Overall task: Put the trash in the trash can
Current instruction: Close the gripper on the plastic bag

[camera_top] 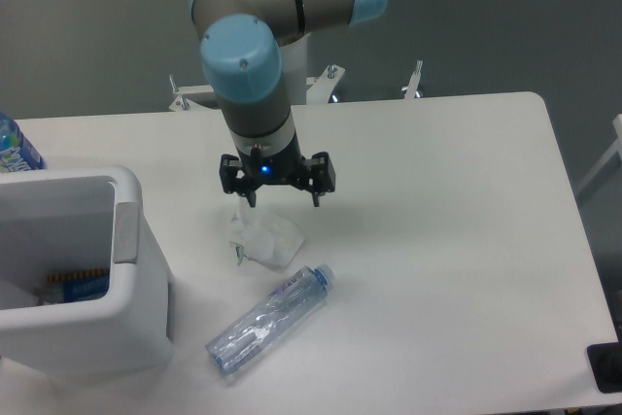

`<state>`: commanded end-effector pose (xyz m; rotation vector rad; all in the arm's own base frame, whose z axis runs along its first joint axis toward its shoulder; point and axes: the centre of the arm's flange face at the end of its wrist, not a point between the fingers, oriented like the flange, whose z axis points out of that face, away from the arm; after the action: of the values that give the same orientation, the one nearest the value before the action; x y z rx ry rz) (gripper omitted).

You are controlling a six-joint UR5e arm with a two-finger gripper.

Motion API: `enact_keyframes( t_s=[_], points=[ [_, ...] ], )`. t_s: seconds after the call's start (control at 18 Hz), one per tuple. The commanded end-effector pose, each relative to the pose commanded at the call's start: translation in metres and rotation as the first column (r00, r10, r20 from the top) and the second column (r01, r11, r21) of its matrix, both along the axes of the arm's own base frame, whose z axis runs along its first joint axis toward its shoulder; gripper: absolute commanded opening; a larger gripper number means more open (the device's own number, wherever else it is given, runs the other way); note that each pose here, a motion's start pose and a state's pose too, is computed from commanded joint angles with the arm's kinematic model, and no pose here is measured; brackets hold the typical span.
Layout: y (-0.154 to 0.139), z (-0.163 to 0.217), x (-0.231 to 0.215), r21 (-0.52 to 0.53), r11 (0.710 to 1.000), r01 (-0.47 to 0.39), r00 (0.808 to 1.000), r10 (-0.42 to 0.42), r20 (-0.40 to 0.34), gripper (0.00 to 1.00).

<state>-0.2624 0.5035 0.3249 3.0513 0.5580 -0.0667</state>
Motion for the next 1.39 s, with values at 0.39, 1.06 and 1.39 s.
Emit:
enact_keyframes(
  t_s=[0.39,1.06,1.39],
  points=[
    [0.011,-0.052,-0.002,-0.064,0.994,-0.087,0.995,0.090,0.043,1.00],
    [0.028,-0.093,0.000,-0.074,0.991,-0.108,0.993,0.110,0.029,0.71],
    [0.028,-0.094,0.000,-0.071,0.992,-0.108,0.994,0.110,0.028,0.28]
  ],
)
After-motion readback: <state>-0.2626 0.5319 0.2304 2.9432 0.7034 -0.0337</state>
